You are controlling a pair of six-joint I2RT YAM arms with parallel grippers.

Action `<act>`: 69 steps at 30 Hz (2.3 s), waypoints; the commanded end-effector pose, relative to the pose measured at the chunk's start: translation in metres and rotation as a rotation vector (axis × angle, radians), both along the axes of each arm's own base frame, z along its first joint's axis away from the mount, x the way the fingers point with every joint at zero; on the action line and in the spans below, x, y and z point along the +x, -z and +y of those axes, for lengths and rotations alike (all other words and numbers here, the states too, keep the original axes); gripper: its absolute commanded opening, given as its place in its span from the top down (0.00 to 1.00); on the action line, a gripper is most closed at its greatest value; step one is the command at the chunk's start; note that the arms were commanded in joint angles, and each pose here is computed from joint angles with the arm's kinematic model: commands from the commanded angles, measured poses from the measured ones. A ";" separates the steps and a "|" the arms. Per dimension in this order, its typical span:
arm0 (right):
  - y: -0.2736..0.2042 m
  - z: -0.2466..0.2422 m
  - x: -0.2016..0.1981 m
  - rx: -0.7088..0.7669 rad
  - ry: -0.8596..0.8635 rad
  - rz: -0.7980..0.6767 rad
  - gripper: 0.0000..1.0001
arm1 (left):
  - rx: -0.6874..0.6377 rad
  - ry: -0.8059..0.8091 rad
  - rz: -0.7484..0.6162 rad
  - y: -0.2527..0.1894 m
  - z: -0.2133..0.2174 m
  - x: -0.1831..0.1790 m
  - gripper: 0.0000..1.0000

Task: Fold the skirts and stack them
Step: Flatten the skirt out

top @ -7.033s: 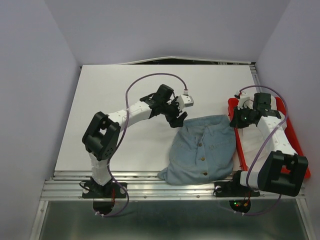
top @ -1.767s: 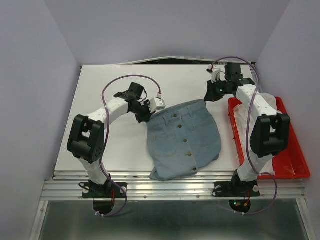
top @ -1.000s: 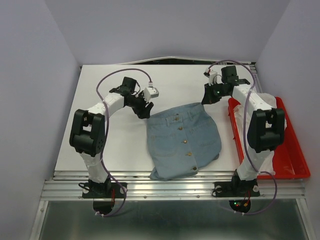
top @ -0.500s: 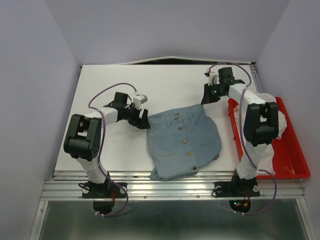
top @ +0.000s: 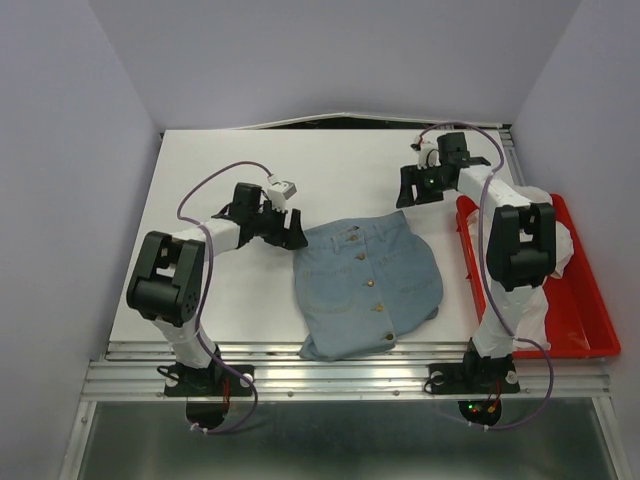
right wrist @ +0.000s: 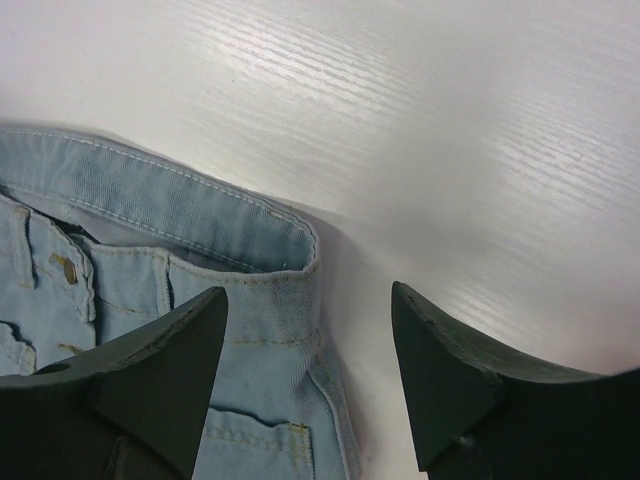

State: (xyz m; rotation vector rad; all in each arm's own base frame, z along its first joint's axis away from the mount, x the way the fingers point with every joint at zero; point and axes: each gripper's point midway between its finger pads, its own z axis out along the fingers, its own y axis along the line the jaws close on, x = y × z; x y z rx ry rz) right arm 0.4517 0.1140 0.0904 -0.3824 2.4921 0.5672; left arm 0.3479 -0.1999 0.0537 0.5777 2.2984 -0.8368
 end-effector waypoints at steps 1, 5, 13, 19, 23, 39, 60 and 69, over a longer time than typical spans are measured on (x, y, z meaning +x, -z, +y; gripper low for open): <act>0.007 0.001 -0.009 0.011 -0.049 0.014 0.28 | -0.025 0.003 -0.017 -0.005 -0.011 0.003 0.20; 0.022 0.005 -0.017 0.025 -0.091 0.046 0.29 | -0.019 0.038 -0.017 -0.001 -0.020 -0.004 0.27; 0.043 0.015 -0.015 0.078 -0.135 0.063 0.35 | 0.004 0.032 0.018 0.013 -0.021 0.004 0.39; 0.046 0.023 -0.014 0.123 -0.166 0.050 0.50 | -0.009 -0.024 0.031 0.014 -0.006 0.021 0.72; 0.037 0.021 -0.010 0.159 -0.159 0.028 0.86 | -0.026 -0.020 0.012 0.006 0.000 0.030 0.98; -0.184 -0.037 -0.020 0.321 -0.060 -0.440 0.99 | -0.122 0.077 -0.275 -0.128 0.051 0.017 1.00; -0.358 -0.094 -0.117 0.200 0.450 -0.995 0.99 | -0.038 -0.311 -0.869 -0.323 0.107 -0.053 1.00; -0.411 -0.087 -0.227 0.124 0.416 -1.190 0.99 | -0.068 -0.302 -0.992 -0.359 0.111 -0.143 1.00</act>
